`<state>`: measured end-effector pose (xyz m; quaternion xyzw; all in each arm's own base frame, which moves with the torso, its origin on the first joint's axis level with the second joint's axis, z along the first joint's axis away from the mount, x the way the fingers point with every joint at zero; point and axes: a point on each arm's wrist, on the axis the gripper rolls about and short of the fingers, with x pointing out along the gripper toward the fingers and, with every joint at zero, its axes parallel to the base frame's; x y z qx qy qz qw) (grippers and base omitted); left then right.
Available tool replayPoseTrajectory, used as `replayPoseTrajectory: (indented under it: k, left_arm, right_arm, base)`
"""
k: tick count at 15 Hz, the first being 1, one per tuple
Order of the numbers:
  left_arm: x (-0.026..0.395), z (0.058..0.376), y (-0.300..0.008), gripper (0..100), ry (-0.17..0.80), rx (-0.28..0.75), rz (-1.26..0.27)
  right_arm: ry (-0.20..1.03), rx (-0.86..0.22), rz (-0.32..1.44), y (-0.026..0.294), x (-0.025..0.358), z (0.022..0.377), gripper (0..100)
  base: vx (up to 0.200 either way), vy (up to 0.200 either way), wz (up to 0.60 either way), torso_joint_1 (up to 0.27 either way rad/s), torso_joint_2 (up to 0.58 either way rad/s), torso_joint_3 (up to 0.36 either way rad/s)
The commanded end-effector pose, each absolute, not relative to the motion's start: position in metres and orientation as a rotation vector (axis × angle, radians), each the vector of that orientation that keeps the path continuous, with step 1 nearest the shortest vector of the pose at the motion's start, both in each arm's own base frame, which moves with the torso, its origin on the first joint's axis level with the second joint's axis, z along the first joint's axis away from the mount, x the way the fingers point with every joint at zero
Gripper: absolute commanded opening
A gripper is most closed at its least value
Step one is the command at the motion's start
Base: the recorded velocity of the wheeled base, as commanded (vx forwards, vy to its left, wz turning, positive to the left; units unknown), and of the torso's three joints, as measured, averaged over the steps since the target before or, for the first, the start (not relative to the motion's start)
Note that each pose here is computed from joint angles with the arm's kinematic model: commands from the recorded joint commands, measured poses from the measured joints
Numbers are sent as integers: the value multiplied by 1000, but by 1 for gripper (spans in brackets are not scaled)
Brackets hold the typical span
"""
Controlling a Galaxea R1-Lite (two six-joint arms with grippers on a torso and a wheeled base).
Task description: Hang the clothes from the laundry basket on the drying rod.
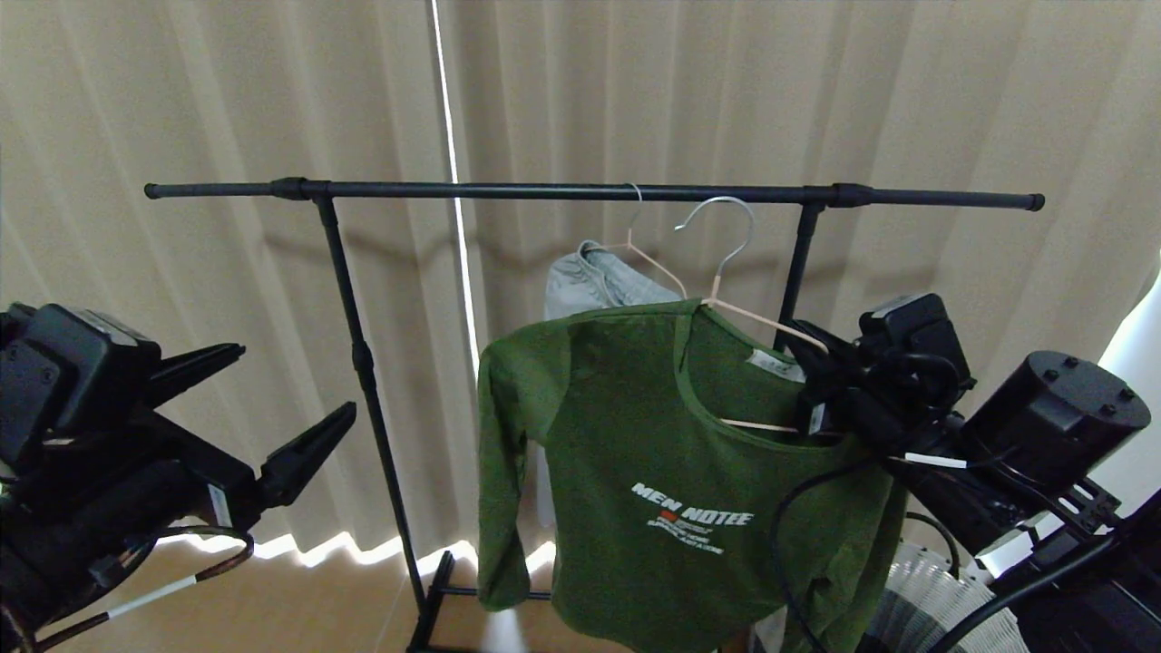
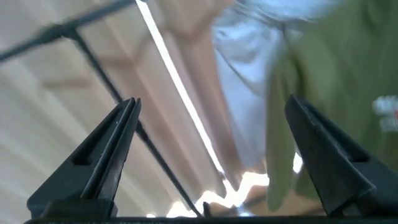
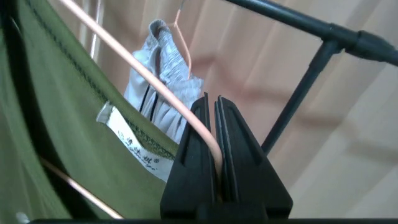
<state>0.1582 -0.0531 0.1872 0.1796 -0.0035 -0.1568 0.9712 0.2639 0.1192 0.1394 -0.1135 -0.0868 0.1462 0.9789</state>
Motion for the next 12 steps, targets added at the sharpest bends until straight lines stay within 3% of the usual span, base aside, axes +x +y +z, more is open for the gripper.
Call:
replayPoseTrajectory:
  k: [1, 5, 7, 12]
  left_arm:
    - [164, 177, -57, 100, 40, 371, -339]
    - [162, 174, -74, 100, 42, 365, -447]
    - [167, 164, -87, 100, 88, 379, -508]
    - [190, 148, -88, 100, 183, 395, -471]
  right_arm:
    - [-190, -225, 298, 123, 269, 140, 0]
    - [-237, -207, 328, 132, 268, 150, 0]
    - [-263, -189, 374, 146, 264, 155, 0]
    - [-302, -144, 384, 147, 259, 167, 0]
  base:
    - [0, 0, 0, 0, 0, 0]
    - [0, 0, 0, 0, 0, 0]
    - [0, 0, 0, 0, 0, 0]
    - [0, 0, 0, 0, 0, 0]
